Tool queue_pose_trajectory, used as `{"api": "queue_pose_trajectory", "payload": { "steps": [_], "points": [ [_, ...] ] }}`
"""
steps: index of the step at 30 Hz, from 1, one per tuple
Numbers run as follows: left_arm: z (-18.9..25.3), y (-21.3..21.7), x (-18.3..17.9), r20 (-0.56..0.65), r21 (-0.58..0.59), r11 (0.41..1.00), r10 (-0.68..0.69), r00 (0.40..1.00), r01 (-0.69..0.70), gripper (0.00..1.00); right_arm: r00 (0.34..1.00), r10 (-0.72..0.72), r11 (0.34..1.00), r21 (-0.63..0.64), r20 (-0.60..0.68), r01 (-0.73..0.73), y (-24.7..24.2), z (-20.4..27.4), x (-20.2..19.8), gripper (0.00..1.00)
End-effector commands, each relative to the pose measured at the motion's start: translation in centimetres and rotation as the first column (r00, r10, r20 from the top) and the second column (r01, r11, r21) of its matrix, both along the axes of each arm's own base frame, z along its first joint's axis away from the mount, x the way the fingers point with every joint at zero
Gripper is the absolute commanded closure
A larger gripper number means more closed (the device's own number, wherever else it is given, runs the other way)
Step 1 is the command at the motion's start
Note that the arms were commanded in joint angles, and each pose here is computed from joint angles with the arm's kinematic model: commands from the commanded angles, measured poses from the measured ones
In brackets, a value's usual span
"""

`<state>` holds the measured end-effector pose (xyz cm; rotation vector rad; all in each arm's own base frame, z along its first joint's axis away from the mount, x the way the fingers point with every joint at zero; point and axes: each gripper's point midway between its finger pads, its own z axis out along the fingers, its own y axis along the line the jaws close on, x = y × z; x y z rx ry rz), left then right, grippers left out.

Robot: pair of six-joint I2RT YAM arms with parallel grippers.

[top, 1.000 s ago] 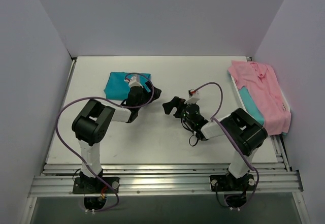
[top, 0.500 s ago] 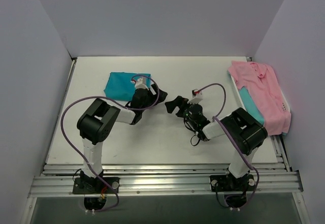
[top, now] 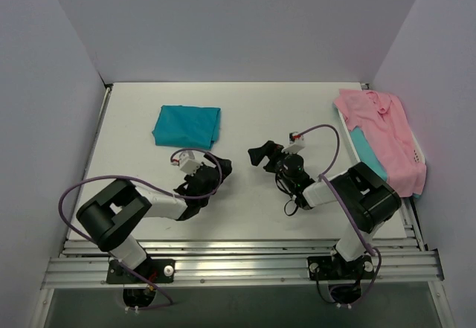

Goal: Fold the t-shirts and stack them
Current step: Put the neatly folded tshirt into the corner of the board with the left arm

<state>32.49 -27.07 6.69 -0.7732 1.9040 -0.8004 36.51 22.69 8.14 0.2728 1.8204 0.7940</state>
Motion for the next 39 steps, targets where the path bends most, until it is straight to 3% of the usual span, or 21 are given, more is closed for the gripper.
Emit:
{"api": "queue_pose_trajectory", "payload": {
  "steps": [1, 4, 11, 23, 25, 29, 31, 33, 34, 36, 37, 39],
  "points": [
    [2.3, 6.1, 1.9, 0.05, -0.024, 0.956, 0.293, 0.955, -0.293, 0.03, 0.996, -0.039, 0.999, 0.035, 0.075, 0.037, -0.9, 2.8, 0.5, 0.0],
    [2.7, 10.5, 3.2, 0.042, 0.008, 0.91, 0.413, 0.91, -0.414, 0.03, 0.996, -0.052, 0.998, 0.029, 0.076, 0.05, -1.4, 3.0, 0.6, 0.0],
    [1.3, 17.0, 5.9, -0.044, 0.03, 0.839, 0.544, 0.838, -0.543, 0.04, 0.996, -0.061, 0.998, 0.026, 0.072, 0.059, -1.7, 2.9, 1.0, 0.0],
    [-4.3, 19.1, 11.6, -0.182, -0.008, 0.84, 0.532, 0.827, -0.542, 0.0, 0.995, -0.085, 0.996, 0.019, 0.048, 0.085, -3.2, 1.5, 2.0, 0.0],
    [-4.2, 19.4, 13.2, -0.183, -0.033, 0.842, 0.524, 0.832, -0.538, 0.06, 0.996, -0.081, 0.996, 0.026, 0.044, 0.08, -3.3, 1.3, 2.0, 0.0],
    [-5.5, 19.3, 15.5, -0.217, -0.039, 0.857, 0.495, 0.841, -0.514, 0.09, 0.996, -0.082, 0.996, 0.034, 0.039, 0.081, -3.7, 1.0, 2.4, 0.0],
    [-5.8, 19.6, 17.0, -0.223, -0.049, 0.861, 0.485, 0.845, -0.507, 0.21, 0.996, -0.086, 0.996, 0.036, 0.04, 0.084, -3.8, 0.9, 2.5, 0.0],
    [-5.5, 19.3, 18.1, -0.211, -0.086, 0.876, 0.45, 0.868, -0.475, 0.38, 0.995, -0.092, 0.995, 0.034, 0.036, 0.09, -4.0, 0.7, 2.6, 0.0],
    [-5.5, 19.7, 18.9, -0.199, -0.099, 0.876, 0.448, 0.872, -0.473, 0.62, 0.995, -0.093, 0.995, 0.033, 0.034, 0.092, -4.1, 0.6, 2.7, 0.0],
    [-5.3, 19.7, 19.9, -0.195, -0.117, 0.889, 0.417, 0.888, -0.443, 0.91, 0.994, -0.102, 0.994, 0.031, 0.03, 0.101, -4.5, 0.4, 2.8, 0.0],
    [-5.1, 19.8, 20.9, -0.184, -0.107, 0.897, 0.405, 0.896, -0.428, 0.97, 0.994, -0.105, 0.994, 0.032, 0.03, 0.105, -4.6, 0.4, 2.9, 0.0],
    [-4.6, 20.6, 22.2, -0.17, -0.102, 0.901, 0.401, 0.9, -0.421, 0.98, 0.996, -0.083, 0.996, 0.036, 0.026, 0.082, -4.4, 0.2, 2.8, 0.0]
  ]
}}
